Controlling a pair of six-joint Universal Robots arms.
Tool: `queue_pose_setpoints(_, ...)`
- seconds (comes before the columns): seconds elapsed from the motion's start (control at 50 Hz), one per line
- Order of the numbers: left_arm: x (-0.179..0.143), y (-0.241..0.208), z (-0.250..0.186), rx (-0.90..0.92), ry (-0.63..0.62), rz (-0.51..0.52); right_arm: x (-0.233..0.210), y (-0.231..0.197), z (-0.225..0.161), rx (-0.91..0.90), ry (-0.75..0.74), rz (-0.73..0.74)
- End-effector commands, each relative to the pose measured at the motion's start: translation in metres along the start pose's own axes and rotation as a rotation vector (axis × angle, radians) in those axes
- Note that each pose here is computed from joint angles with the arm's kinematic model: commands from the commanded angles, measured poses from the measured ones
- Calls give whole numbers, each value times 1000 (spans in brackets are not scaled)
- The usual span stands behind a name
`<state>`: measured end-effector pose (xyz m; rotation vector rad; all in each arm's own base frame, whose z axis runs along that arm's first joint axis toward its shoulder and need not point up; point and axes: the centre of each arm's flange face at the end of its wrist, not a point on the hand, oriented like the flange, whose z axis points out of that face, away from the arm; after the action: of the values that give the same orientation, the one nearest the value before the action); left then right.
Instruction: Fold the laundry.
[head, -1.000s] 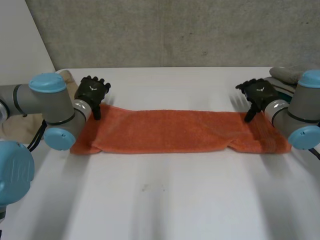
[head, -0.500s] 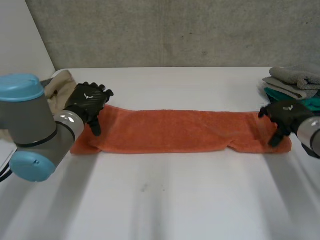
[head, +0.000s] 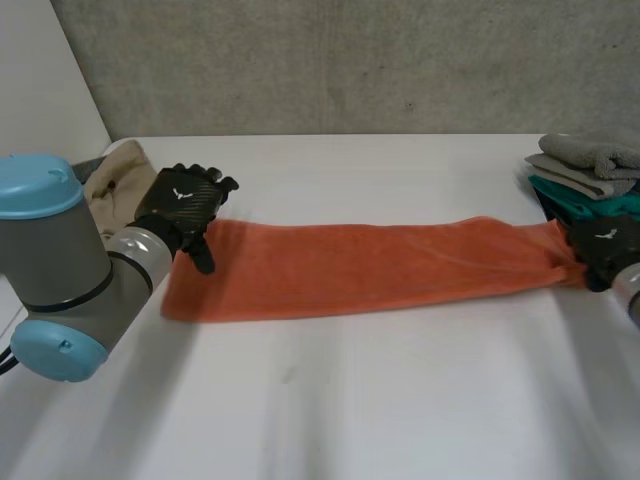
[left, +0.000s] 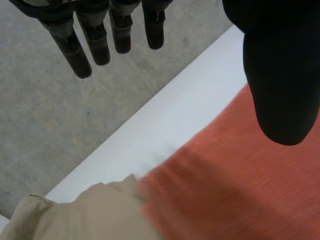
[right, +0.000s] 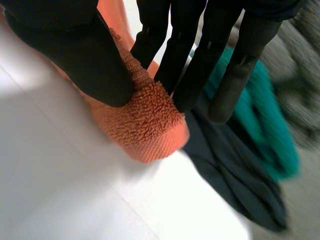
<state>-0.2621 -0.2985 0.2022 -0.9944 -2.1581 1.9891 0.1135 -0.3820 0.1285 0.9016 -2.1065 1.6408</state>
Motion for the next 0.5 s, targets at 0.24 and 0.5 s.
queue_pose_setpoints(0.24, -17, -18, -33, 36, -51, -1, 47, -25, -4, 8, 147, -390)
queue_pose_setpoints(0.5, -21, -18, -48, 35, -69, -3, -141, -188, -82, 783, -149, -494)
